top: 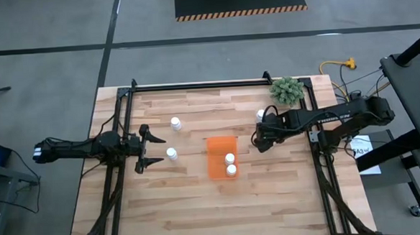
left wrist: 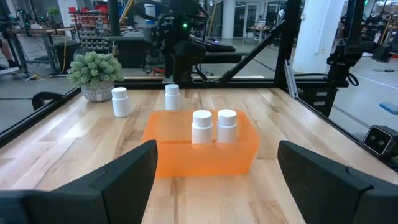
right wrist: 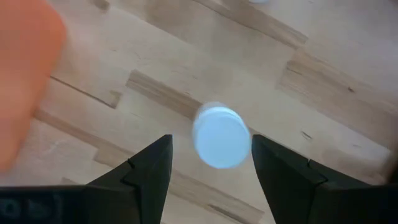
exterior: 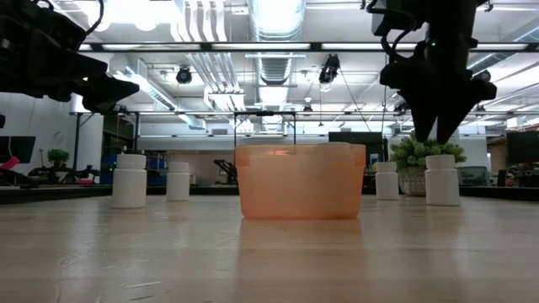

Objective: Pick and place pill bottles into a basket
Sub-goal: Put the white pill bottle into the orange bin

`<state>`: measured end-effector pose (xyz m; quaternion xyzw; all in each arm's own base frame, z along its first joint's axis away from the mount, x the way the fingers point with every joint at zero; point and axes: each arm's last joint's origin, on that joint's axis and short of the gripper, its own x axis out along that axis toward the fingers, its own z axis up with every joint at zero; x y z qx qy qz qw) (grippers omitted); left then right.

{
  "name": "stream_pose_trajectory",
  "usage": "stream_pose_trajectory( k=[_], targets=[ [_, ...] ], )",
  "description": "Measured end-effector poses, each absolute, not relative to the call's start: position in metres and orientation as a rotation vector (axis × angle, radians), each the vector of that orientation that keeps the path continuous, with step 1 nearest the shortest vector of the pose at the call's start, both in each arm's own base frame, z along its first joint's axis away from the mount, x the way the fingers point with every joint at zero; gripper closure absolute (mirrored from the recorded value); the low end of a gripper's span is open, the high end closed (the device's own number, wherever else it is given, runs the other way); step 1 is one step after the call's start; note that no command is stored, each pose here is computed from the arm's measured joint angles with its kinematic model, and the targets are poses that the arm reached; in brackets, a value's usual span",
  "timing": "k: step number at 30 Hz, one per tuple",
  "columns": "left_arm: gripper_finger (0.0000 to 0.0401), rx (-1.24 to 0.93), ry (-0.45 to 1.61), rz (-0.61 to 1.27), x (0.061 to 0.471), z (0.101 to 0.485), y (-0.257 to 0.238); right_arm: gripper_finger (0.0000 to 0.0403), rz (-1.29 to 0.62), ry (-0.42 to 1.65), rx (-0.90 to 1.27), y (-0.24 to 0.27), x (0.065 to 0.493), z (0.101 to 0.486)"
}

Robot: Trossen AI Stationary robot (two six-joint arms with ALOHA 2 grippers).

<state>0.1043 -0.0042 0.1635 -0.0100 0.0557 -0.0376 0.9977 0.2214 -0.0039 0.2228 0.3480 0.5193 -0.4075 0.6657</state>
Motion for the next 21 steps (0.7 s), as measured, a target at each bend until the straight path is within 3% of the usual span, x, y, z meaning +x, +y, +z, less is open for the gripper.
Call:
stream_pose_trajectory(
  k=[21],
  targets=[
    [0.0086, -0.020, 0.111, -0.075, 0.104, 0.164, -0.004, 0.0192, -0.952, 1.197, 0.785, -0.004, 0.216, 0.212]
  ],
)
